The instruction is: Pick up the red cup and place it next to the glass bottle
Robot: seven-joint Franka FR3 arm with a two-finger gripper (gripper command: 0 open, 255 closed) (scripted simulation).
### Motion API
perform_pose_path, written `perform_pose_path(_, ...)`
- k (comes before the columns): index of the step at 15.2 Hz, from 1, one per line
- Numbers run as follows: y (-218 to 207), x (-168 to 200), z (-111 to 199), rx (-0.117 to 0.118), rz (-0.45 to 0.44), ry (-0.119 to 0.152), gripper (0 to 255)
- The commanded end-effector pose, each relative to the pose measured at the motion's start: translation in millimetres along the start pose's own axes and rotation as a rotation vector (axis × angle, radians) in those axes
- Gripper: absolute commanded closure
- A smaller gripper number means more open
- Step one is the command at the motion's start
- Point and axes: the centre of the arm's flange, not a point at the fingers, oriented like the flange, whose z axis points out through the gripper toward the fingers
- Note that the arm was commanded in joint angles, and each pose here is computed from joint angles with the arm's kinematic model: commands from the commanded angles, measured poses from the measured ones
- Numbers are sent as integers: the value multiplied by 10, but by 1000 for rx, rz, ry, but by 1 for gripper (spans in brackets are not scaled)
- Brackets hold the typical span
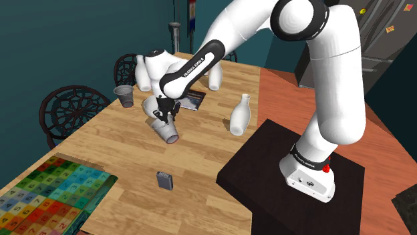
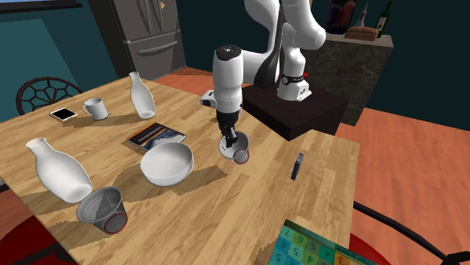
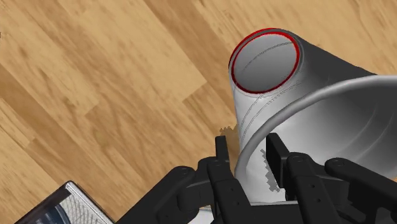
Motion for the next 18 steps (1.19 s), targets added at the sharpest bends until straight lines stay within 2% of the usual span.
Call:
perform_pose_path(1,1,11,-112,0,0,0,255)
perform_pose_path(18,87,7,-1006,0,0,0,255)
